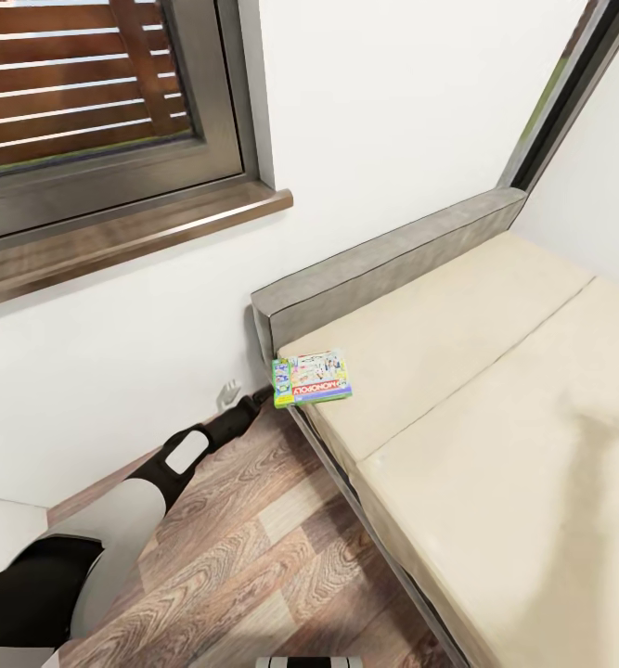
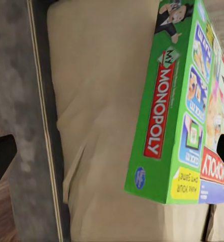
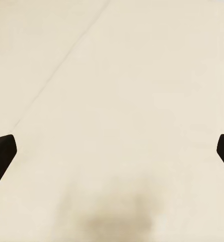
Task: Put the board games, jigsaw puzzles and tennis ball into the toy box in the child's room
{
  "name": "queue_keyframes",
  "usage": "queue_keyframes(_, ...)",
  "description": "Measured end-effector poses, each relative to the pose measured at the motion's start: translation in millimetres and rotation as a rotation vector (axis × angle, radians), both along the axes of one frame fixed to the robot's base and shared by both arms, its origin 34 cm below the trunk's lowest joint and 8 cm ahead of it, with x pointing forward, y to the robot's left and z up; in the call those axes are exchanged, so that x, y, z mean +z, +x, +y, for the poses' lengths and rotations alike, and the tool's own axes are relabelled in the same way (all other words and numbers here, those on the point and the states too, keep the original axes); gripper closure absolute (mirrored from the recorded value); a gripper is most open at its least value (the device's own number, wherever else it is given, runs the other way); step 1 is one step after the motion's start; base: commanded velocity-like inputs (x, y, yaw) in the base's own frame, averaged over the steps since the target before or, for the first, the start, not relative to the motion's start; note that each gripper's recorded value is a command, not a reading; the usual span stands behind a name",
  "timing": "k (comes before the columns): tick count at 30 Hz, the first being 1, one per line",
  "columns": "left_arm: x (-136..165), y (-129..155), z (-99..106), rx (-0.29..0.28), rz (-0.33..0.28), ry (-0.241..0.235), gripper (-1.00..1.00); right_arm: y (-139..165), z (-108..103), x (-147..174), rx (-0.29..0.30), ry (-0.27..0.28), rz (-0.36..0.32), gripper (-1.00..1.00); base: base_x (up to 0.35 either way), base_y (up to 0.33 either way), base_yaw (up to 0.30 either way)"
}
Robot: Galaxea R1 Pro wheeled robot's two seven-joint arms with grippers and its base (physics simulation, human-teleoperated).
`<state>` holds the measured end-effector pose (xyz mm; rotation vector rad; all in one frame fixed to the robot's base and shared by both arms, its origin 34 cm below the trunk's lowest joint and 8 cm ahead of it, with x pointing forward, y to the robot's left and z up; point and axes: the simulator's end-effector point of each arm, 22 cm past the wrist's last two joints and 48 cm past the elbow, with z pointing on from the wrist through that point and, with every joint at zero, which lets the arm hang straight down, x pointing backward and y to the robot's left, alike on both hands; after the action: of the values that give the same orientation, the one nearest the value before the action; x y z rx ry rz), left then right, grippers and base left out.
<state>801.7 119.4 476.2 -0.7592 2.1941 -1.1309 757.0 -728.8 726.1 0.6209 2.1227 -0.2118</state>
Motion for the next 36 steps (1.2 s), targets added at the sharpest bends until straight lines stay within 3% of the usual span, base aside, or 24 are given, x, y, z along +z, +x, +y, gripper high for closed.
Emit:
queue_keyframes(10, 11, 4, -5, -0.012, -0.036, -0.029, -1.0, 0, 0, 0, 0.0, 0.0, 0.0, -1.0, 0.0, 0.0, 0.0)
queue_keyframes(36, 16, 8, -8, -0.015, -0.052, -0.041, -1.0, 0, 0, 0, 0.001, 0.0, 0.0, -1.0, 0.0, 0.0, -0.042)
